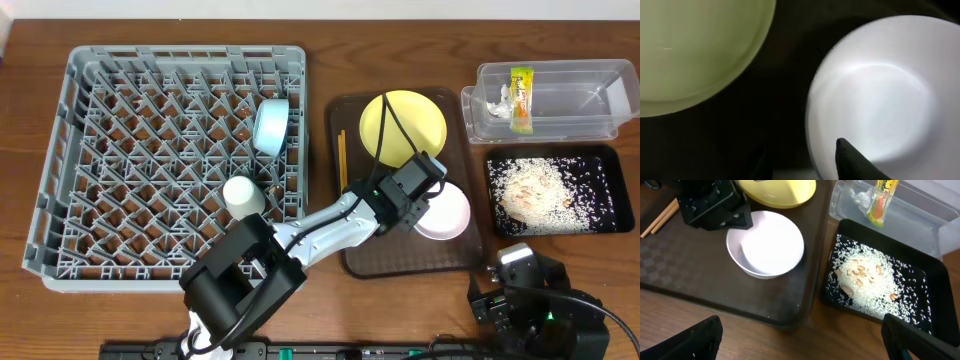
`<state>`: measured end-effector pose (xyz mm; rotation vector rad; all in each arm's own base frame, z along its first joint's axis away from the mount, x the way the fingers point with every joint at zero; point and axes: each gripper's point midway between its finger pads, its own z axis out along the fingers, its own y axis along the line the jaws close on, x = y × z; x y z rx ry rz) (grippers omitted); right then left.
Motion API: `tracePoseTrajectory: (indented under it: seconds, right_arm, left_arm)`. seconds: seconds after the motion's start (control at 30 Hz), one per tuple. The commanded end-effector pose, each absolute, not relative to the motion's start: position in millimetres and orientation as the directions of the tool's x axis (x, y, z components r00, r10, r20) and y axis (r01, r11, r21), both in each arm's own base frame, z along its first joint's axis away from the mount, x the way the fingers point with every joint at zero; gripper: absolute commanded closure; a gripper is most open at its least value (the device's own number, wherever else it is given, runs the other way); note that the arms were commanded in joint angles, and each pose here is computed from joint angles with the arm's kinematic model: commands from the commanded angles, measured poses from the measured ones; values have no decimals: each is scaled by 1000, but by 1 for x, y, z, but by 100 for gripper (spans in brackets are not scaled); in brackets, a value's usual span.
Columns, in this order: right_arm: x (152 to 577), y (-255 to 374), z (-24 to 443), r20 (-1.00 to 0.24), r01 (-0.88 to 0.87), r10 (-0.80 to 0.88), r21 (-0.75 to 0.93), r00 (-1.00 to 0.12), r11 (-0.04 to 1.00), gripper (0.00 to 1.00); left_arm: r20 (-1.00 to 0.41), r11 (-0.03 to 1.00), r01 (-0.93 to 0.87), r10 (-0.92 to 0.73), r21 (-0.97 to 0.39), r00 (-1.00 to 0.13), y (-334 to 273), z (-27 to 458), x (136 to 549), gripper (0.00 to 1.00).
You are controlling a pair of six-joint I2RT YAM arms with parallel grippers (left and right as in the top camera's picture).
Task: Sort waste into correct bins and load items into the dishwasher
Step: 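Lower the left gripper onto the pink bowl rim and grasp it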
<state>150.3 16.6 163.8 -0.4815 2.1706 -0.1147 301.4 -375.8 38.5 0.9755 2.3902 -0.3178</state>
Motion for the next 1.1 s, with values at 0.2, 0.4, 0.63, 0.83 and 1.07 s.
tracePoseTrajectory:
  seconds: [0.2,0.4,0.63,0.83,1.07]
  right_arm:
    - [150,17,163,-753,-303,-383,-252,-535,919,1]
    - [150,17,163,-753,-303,-383,-252,-535,919,1]
    - [150,17,163,-753,-303,-383,-252,-535,919,1]
    - [150,17,163,-753,-303,-383,-252,-535,919,1]
    - [150,17,163,-753,-303,-383,-252,-535,919,1]
  left_arm:
    - [-535,782,612,571,120,-623,-345,38,326,61]
    - [-520,795,593,562,126,-643,-333,38,332,63]
    - [-510,789,608,561,92,-652,-334,40,327,64]
    - [-477,755,655,574,-7,-666,-344,35,309,64]
    - [-467,755,656,577,-8,-670,-343,31,308,64]
